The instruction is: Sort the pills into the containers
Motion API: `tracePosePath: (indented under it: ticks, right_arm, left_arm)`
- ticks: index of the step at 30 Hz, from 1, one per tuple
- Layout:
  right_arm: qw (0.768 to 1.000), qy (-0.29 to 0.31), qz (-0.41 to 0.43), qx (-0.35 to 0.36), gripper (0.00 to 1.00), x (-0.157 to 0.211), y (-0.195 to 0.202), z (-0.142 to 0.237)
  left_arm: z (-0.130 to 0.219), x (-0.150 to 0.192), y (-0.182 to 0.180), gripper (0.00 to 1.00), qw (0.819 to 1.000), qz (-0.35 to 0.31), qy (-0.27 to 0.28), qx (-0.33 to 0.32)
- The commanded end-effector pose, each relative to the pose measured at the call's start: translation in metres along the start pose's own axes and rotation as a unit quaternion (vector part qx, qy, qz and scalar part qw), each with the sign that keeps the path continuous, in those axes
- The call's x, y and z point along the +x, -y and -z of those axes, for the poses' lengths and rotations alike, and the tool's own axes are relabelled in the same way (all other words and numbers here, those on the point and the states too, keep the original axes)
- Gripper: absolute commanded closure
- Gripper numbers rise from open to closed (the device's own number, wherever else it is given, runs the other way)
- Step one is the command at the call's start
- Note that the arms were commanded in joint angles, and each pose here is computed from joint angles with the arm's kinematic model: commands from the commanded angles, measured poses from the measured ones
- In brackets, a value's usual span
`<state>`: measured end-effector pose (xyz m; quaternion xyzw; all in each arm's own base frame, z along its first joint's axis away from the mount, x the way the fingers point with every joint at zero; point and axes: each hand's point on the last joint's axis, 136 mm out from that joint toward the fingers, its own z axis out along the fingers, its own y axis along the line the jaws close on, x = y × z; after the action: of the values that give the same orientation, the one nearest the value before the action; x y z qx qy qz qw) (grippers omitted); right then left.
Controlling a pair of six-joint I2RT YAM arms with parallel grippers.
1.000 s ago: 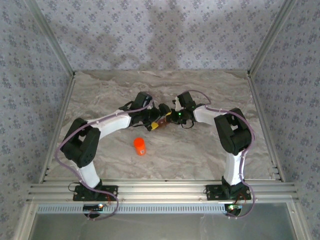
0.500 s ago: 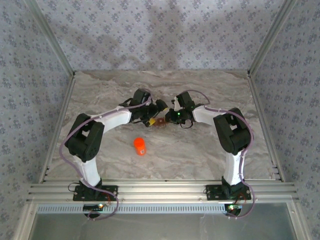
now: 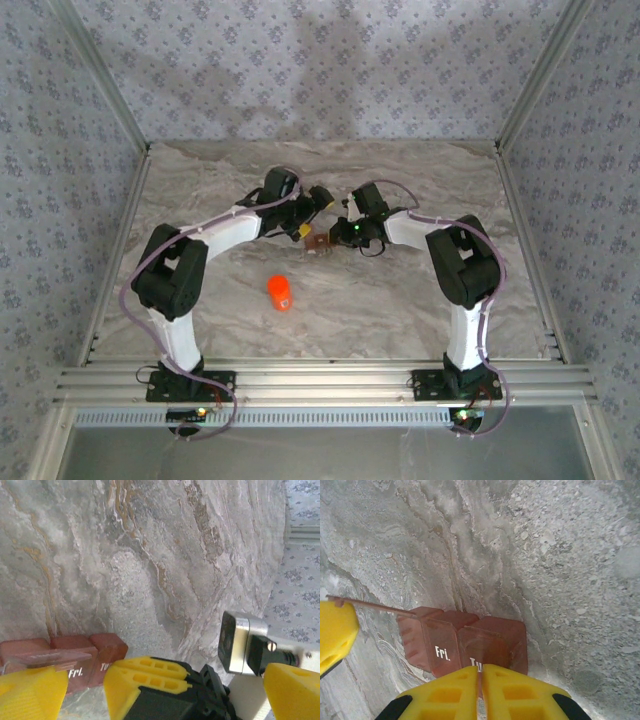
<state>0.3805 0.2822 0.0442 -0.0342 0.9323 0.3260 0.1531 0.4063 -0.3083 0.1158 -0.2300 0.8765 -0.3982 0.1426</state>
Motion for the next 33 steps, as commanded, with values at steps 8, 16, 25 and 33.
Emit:
tracePosePath:
  ticks: [8,16,25,33]
  right_arm:
    - [0.996,-0.063,-0.027,0.052,0.85,0.036,0.03,-0.018]
    - [0.998,-0.045,-0.006,0.044,0.85,0.012,0.011,-0.006]
    - [0.998,0.005,0.046,0.042,0.53,-0.029,-0.029,0.04]
    - [0.989,0.002,0.128,0.07,0.3,0.001,-0.083,0.082]
  left_arm:
    - [-0.012,-0.013,-0.003,0.0,1.0,0.007,0.008,0.0]
    - [0.009,-0.025,0.048,0.0,0.997,-0.041,0.005,0.059]
    - [0.083,-0.061,0.089,0.0,0.99,-0.079,0.049,0.11]
    - [0.172,-0.088,0.01,0.0,0.987,-0.027,0.14,0.072]
